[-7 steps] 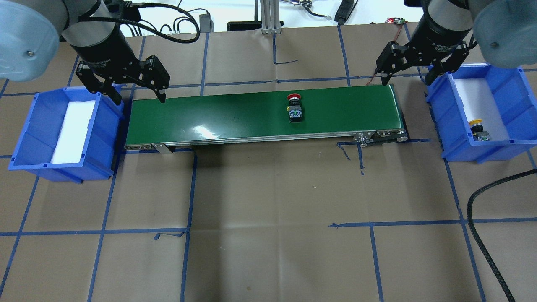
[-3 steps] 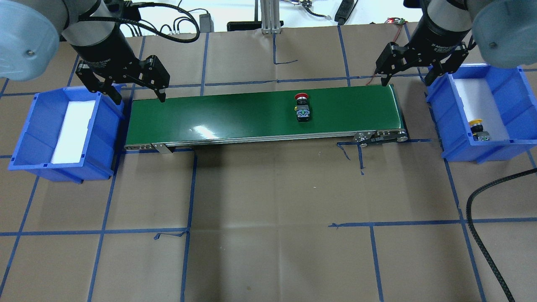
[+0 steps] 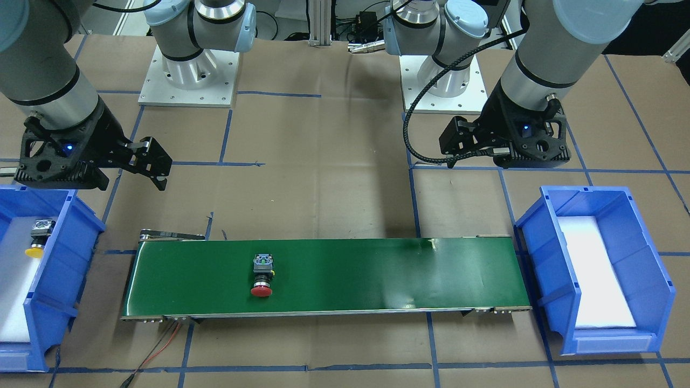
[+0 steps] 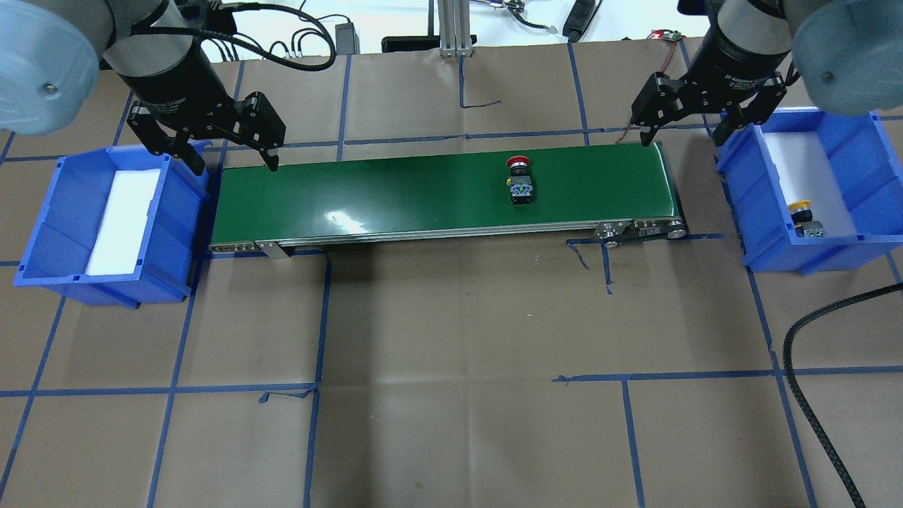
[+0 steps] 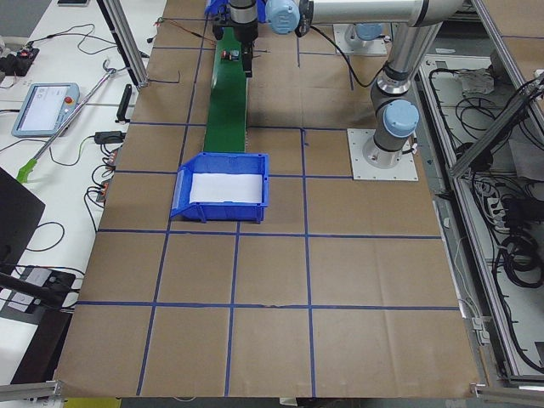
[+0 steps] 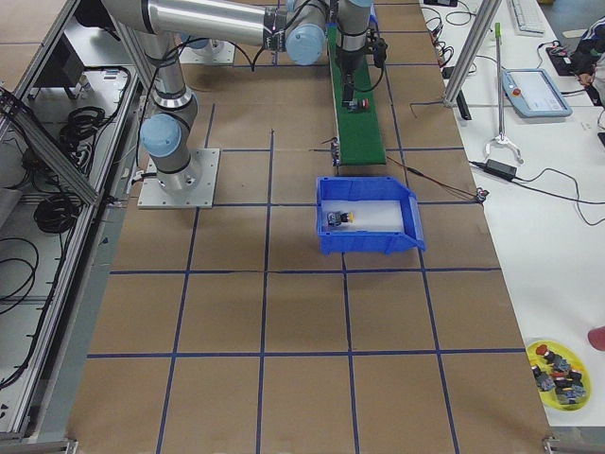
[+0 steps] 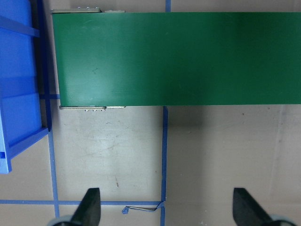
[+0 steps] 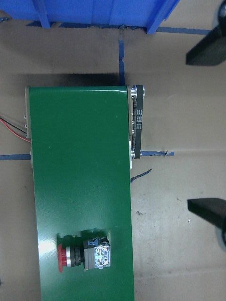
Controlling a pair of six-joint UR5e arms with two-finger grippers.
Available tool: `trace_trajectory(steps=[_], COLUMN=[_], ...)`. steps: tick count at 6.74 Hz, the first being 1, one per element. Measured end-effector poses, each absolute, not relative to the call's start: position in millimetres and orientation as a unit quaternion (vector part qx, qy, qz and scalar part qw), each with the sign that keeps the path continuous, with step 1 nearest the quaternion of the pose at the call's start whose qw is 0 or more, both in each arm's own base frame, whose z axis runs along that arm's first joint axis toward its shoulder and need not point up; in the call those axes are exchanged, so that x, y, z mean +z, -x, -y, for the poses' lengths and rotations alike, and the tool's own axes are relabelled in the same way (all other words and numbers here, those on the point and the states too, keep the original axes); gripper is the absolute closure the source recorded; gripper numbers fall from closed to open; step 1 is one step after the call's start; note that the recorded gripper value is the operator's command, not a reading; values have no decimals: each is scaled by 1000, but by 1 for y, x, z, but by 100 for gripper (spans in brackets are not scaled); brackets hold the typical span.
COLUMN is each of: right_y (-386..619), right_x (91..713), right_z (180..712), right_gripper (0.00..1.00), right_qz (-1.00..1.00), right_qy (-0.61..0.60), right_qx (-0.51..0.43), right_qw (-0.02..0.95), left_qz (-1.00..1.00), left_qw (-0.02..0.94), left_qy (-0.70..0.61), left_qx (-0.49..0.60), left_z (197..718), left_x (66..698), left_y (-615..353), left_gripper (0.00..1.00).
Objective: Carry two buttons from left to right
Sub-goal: 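Move the right gripper back over the conveyor end toward the red button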
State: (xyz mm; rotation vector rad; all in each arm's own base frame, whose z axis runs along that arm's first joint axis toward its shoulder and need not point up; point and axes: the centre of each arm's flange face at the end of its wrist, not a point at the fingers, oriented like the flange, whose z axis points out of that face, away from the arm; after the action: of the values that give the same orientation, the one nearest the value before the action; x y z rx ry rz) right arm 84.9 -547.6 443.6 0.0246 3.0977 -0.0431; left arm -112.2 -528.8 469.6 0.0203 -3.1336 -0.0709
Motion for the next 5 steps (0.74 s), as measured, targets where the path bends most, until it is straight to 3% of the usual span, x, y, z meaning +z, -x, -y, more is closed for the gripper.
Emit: trace_trajectory(steps=[5], right_y=[-90], right_x=[399], right_z=[575], right_gripper=[0], right_qz=[-999], right_qy=[-14], right_qx=[1], right_qw=[29], left_qz=[1000], left_qw=[4], left_qy=[-6], left_qx=[-23], left_z=[529], left_x=[470], left_y=[112], left_gripper=[0])
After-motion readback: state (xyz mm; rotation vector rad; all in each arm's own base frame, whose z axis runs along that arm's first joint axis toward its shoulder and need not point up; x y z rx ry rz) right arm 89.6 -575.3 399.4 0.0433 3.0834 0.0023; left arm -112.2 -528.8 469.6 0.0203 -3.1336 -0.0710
